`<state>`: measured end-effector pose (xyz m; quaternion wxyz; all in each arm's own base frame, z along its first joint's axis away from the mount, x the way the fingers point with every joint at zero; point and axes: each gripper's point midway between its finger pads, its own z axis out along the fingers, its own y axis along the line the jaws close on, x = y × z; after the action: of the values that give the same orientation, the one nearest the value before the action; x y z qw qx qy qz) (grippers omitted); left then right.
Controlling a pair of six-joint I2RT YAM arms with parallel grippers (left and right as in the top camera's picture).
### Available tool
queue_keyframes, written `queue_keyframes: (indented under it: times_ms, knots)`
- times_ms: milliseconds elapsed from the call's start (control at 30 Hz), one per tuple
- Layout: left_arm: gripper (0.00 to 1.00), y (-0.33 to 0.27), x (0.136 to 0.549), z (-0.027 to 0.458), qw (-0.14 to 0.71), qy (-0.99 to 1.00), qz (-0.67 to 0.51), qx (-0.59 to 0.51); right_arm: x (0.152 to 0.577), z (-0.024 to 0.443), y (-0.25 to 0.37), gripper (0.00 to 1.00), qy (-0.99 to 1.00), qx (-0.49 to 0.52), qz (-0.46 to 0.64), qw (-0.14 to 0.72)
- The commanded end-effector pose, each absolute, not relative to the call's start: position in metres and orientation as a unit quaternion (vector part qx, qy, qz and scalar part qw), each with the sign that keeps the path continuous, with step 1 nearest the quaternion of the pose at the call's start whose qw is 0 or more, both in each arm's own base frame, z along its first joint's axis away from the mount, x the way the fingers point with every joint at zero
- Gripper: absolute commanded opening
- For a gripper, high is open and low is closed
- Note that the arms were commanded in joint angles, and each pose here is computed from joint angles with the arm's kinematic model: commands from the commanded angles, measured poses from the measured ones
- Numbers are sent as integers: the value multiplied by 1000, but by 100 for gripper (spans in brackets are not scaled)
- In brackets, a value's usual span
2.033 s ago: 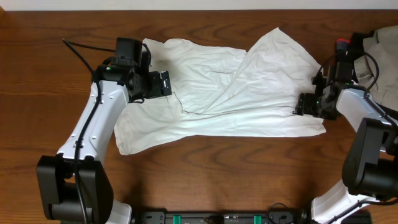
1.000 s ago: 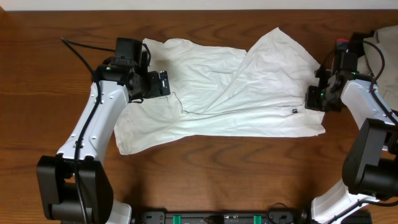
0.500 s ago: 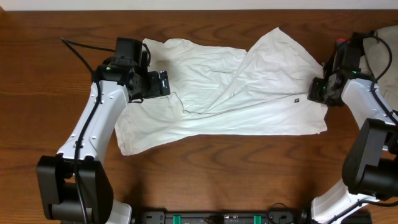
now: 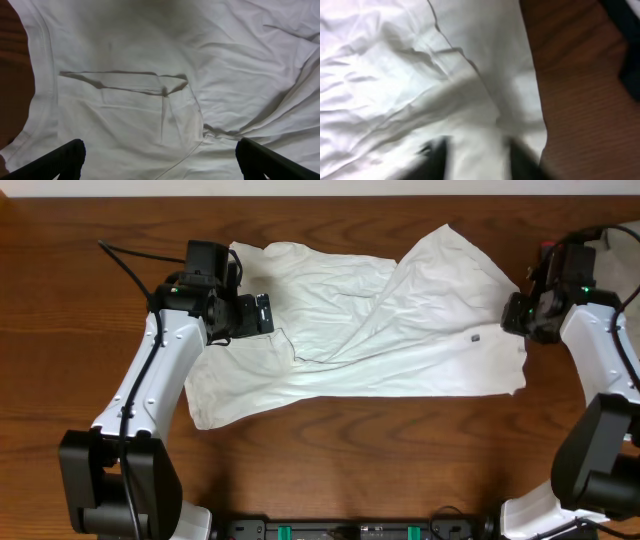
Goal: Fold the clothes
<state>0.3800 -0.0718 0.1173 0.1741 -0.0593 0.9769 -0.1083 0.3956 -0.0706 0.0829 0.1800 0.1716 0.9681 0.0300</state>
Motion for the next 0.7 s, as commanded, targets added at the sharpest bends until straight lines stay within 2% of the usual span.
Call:
queue_keyframes:
  times_ms: [0, 100, 433, 667]
  knots:
    - [98, -69, 377, 111, 166, 980, -99, -54, 391, 88, -80, 93, 967, 185, 7, 177]
    - [98, -69, 375, 110, 163, 980, -99, -55, 379, 85, -92, 99, 964, 212, -22, 157]
    - [98, -69, 374, 110, 161, 981, -98, -55, 311, 56, -80, 99, 978, 204, -23, 22]
    - [98, -69, 374, 110, 160, 981, -98, -55, 293, 36, -62, 99, 979, 205, 16, -7]
